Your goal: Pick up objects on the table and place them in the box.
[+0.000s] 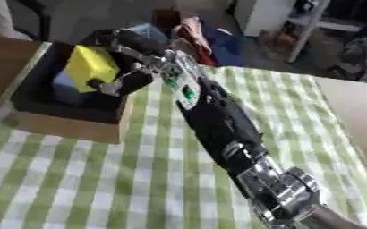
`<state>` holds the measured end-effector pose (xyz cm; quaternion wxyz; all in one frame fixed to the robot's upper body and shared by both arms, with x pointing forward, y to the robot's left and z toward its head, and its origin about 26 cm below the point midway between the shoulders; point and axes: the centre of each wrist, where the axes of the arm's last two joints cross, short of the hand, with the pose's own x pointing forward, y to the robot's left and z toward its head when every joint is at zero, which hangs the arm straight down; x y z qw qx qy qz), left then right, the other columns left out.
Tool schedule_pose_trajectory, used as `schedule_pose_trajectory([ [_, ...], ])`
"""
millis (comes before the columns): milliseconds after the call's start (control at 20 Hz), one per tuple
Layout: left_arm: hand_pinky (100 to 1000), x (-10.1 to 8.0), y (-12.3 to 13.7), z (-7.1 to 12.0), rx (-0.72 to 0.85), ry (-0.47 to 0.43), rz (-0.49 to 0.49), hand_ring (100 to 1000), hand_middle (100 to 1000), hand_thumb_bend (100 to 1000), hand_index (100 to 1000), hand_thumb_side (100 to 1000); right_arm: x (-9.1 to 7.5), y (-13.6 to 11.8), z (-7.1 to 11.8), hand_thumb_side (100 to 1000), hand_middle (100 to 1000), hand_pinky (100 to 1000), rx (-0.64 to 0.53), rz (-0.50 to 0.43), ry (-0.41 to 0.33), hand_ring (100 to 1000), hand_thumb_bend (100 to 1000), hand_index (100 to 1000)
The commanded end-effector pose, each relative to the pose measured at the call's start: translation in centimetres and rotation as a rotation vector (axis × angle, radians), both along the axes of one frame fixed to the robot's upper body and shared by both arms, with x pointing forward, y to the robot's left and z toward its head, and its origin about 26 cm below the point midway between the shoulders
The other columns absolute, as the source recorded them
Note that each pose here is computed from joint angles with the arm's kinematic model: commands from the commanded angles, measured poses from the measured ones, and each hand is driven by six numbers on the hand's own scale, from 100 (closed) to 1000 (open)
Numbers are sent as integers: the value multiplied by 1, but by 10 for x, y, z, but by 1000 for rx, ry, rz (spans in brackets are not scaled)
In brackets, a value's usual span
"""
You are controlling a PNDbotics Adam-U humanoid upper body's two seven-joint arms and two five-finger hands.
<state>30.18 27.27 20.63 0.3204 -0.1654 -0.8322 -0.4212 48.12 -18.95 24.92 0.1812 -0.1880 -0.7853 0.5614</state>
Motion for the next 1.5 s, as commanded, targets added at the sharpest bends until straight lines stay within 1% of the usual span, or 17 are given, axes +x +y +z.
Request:
schedule_pose_trajectory([
  [50,621,-3,1,7,7,-31,5,525,540,100,709,671,-2,-7,15,522,907,870,-15,-10,-38,889,442,965],
  [100,621,-3,1,7,7,-32,5,525,540,100,710,672,-2,-6,15,519,923,877,-26,-9,-38,903,471,979],
  [350,621,-3,2,6,7,-32,7,525,540,100,710,673,-2,-6,15,499,929,878,-46,-10,-48,909,478,982],
  [550,621,-4,3,4,11,-25,18,525,541,100,710,674,-5,-10,21,459,930,879,-44,6,-72,912,512,983],
  [600,621,-4,4,4,13,-24,24,525,541,100,710,675,-6,-13,23,429,929,879,-46,20,-80,914,549,984],
  [650,621,-4,6,2,14,-21,32,525,541,100,710,676,-9,-16,25,403,927,878,-51,37,-89,914,614,982],
  [700,621,-4,7,1,14,-19,40,525,541,100,710,678,-11,-19,27,377,922,875,-53,60,-97,912,655,980],
  [750,621,-5,9,0,14,-15,51,525,541,100,710,679,-14,-23,30,379,924,875,-54,89,-106,914,666,981],
  [800,621,-5,11,-2,15,-12,62,525,541,100,710,681,-18,-28,34,394,930,872,-59,114,-118,919,682,985],
  [900,622,-5,14,-5,18,-7,84,525,541,100,710,683,-29,-41,46,412,938,870,-85,152,-161,924,686,991],
  [1000,622,-6,17,-7,20,-6,105,525,541,100,710,685,-44,-55,57,431,947,868,-110,172,-209,931,691,998],
  [1100,622,-7,21,-9,21,-8,128,525,541,100,710,685,-59,-70,63,430,949,868,-122,172,-239,934,692,1000],
  [1300,622,-8,28,-14,17,-8,174,525,542,100,710,688,-83,-95,64,409,953,869,-108,147,-251,937,691,1000],
  [1400,622,-8,30,-15,13,-10,192,526,542,100,710,689,-95,-106,62,395,954,873,-89,127,-242,939,683,1000],
  [1450,623,-9,31,-16,11,-10,200,526,542,100,710,693,-99,-111,60,366,951,875,-75,116,-233,937,683,1000],
  [1500,623,-9,32,-17,10,-8,207,526,542,100,710,694,-104,-114,57,361,950,875,-59,112,-224,937,683,1000],
])
